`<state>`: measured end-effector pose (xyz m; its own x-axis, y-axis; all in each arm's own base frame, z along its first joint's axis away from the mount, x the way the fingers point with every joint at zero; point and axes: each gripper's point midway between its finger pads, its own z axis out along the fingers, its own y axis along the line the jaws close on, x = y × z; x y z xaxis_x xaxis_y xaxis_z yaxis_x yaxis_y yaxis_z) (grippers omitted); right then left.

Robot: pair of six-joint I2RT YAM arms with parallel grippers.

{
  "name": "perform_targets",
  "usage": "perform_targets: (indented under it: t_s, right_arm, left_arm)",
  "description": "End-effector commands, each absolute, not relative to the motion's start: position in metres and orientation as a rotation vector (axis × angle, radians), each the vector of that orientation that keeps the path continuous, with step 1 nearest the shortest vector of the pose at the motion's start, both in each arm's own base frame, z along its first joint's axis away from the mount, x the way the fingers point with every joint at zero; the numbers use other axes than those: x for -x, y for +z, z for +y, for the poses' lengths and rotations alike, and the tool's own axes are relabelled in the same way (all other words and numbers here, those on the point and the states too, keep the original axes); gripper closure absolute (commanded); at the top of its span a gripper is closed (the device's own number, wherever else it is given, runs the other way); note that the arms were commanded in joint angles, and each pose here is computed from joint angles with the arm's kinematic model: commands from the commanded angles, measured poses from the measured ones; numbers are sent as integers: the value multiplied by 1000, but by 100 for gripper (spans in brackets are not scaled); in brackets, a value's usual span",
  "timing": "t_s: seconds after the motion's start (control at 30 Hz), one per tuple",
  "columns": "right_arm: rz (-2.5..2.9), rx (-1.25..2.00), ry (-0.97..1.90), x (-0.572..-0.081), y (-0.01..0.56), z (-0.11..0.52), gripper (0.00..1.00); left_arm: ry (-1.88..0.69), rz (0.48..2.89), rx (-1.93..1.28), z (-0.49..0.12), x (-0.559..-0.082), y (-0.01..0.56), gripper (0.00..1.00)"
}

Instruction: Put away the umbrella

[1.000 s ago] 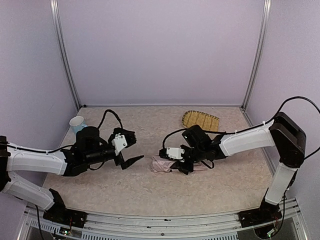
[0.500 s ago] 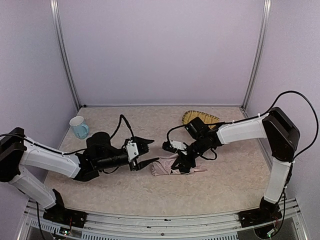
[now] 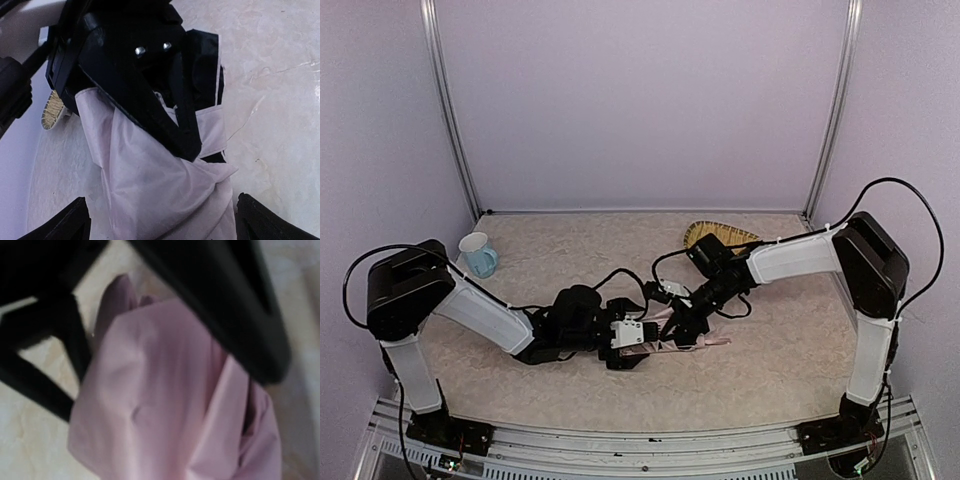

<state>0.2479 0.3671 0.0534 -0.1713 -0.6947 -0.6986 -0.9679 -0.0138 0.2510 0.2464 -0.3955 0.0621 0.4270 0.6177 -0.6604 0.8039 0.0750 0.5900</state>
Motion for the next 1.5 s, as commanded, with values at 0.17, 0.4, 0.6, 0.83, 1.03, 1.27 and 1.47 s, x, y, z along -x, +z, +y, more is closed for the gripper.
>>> perform_targets:
  t_s: [0.17, 0.4, 0.6, 0.83, 1.03, 1.27, 1.47]
  right_arm:
    - [2095, 1740, 1031, -230, 18, 346, 86]
    - [2020, 1655, 1091, -241, 40, 355, 76]
    - [2010, 1603, 1082, -249, 56, 349, 51]
    - [1960, 1380, 1052, -283, 109, 320, 13]
    - [1877, 1157, 976, -308, 147, 287, 10]
    - [1875, 1063, 890, -316, 152, 270, 11]
    - [1783, 1088, 910, -307, 172, 272, 12]
  left_arm:
    - [-138, 1396, -1779, -396, -253, 5, 16]
    - [-212, 1482, -1854, -392, -242, -16, 51]
    - [-269, 1588, -1916, -384, -242, -32, 90]
    - [-294, 1701, -1842, -377, -254, -35, 100]
    - [-196, 1743, -1579, -376, -290, -17, 100]
    - [-222, 1632, -1289, -383, -312, 54, 100]
    - [-111, 1579, -1139, -368, -334, 117, 100]
